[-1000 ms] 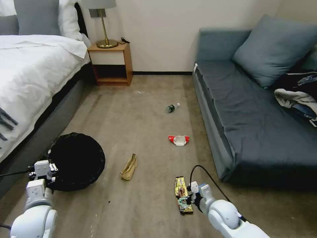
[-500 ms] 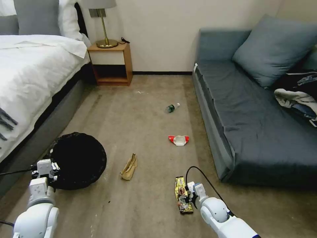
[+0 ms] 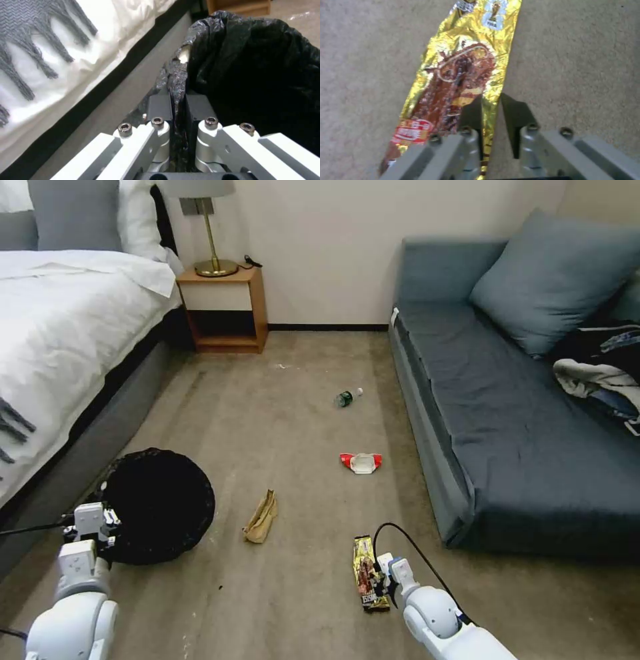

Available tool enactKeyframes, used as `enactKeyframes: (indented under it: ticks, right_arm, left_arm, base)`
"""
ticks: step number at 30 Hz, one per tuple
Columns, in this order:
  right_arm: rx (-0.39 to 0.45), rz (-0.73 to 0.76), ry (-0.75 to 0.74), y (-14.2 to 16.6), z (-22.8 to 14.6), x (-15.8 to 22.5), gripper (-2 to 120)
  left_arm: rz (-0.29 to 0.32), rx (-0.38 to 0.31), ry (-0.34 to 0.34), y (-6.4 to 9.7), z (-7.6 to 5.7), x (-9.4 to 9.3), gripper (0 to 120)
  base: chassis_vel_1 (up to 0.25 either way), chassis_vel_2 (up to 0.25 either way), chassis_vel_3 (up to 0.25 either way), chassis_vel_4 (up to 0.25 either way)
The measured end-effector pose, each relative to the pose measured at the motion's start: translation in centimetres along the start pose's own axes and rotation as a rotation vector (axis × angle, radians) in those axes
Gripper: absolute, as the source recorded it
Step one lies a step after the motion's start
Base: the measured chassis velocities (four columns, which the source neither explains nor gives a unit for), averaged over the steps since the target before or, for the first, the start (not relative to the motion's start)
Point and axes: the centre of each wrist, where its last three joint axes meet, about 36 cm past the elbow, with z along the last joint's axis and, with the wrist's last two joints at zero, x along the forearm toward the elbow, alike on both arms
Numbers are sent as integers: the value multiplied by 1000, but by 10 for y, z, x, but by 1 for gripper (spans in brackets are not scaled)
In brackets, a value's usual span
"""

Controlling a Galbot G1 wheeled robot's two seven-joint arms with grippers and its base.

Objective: Pick up the trash bin, then pick up the garbage on the floor and place it into the trash bin.

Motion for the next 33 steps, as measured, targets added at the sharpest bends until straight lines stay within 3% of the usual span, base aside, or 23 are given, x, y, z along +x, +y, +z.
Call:
enactKeyframes:
  ticks: [4,18,21,24,26,28,33]
  right_arm:
    - [7,5,-1,0,2,-1,1]
    - [36,7,-44,2,1,4,1]
    - [37,-1,-58,4,1,10,16]
    - [34,-4,-60,6,0,11,22]
    - [31,-8,-58,7,1,10,33]
    - [30,-9,-56,8,2,9,35]
    - [31,-2,-45,9,4,2,56]
  left_arm:
    - [0,2,1,-1,1,1,7]
    - [4,5,2,-3,2,-1,7]
    - [4,5,4,-4,3,-2,7]
    - [5,6,4,-5,3,-2,7]
    - [5,6,4,-6,3,-2,7]
    - [5,6,4,-6,3,-2,7]
    - [3,4,2,-5,3,-2,7]
  base:
    - [0,0,0,0]
    - [0,0,0,0]
    - [0,0,0,0]
    - [0,0,0,0]
    - [0,0,0,0]
    - [0,0,0,0]
    - [0,0,0,0]
